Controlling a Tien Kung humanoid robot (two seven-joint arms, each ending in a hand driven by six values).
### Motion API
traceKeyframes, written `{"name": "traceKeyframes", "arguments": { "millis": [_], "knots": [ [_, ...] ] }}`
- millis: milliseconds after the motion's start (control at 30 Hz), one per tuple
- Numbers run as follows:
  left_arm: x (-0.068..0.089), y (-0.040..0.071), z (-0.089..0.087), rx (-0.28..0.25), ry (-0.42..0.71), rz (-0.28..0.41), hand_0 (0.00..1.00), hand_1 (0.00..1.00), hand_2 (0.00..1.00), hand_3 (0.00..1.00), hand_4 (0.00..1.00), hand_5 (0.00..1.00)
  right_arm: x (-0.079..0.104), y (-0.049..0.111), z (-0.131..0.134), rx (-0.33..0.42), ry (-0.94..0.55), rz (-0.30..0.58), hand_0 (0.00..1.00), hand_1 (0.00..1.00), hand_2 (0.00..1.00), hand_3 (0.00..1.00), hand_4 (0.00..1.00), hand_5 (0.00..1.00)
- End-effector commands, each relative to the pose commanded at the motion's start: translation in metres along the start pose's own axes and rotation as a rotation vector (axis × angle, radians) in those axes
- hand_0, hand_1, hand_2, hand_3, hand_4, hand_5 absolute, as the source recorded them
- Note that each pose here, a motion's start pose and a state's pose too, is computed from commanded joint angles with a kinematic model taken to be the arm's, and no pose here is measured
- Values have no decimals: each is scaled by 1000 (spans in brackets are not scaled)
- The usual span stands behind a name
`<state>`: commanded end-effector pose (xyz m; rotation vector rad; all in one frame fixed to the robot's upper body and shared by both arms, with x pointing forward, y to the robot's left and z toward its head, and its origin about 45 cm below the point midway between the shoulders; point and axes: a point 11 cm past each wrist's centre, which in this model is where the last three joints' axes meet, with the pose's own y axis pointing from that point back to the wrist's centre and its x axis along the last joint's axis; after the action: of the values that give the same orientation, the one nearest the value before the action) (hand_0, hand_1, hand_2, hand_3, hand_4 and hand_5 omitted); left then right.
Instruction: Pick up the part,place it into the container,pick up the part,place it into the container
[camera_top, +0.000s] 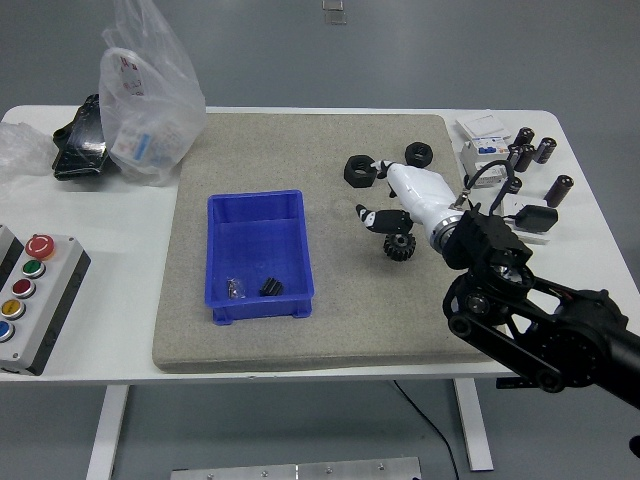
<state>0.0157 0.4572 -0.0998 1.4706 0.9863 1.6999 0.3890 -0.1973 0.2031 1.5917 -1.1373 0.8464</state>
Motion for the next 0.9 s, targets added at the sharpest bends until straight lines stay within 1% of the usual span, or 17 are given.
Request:
{"name": "traceKeyframes", "arguments": {
  "millis": [33, 67, 233, 267, 433, 467, 633, 667, 833, 867, 900],
  "knots": [
    [0, 0, 0, 0, 0, 0, 632, 565, 553, 612, 701, 288, -3, -1, 6, -20, 7, -11, 305, 682, 847, 904, 908, 537],
    [0, 0, 0, 0, 0, 1, 632, 564, 553, 612, 694, 279, -6, -1, 11, -35, 13, -20, 334, 735, 879, 949, 998, 658],
    [0, 0, 0, 1, 0, 1, 632, 564, 553, 612, 694, 279, -20, -3, 27, -93, 61, -60, 334, 735, 879, 949, 998, 658],
    [0, 0, 0, 1, 0, 0, 633, 563, 553, 612, 691, 276, -23, -3, 29, -100, 68, -68, 332, 738, 876, 920, 998, 681],
    [1, 0, -1, 1, 0, 2, 633, 563, 553, 612, 691, 276, -33, -3, 32, -112, 82, -99, 332, 738, 876, 920, 998, 681],
    [1, 0, -1, 1, -1, 2, 632, 563, 552, 610, 688, 274, -35, -3, 33, -114, 85, -104, 330, 734, 858, 903, 998, 730],
    [0, 0, 0, 1, -1, 1, 632, 563, 552, 610, 688, 274, -45, -4, 37, -128, 97, -130, 330, 734, 858, 903, 998, 730],
    [0, 0, 0, 1, -2, 1, 632, 563, 552, 611, 687, 273, -46, -4, 38, -130, 98, -126, 290, 585, 601, 692, 563, 348],
    [0, 0, 0, -1, -2, 0, 632, 563, 552, 611, 687, 273, -47, -6, 38, -123, 84, -87, 290, 585, 601, 692, 563, 348],
    [0, 0, 0, -1, -2, 0, 632, 563, 552, 611, 687, 272, -47, -6, 38, -121, 83, -83, 271, 526, 488, 598, 542, 97],
    [0, 0, 0, -2, -2, 0, 632, 563, 552, 611, 687, 272, -47, -6, 38, -118, 83, -76, 271, 526, 488, 598, 542, 97]
  ]
}}
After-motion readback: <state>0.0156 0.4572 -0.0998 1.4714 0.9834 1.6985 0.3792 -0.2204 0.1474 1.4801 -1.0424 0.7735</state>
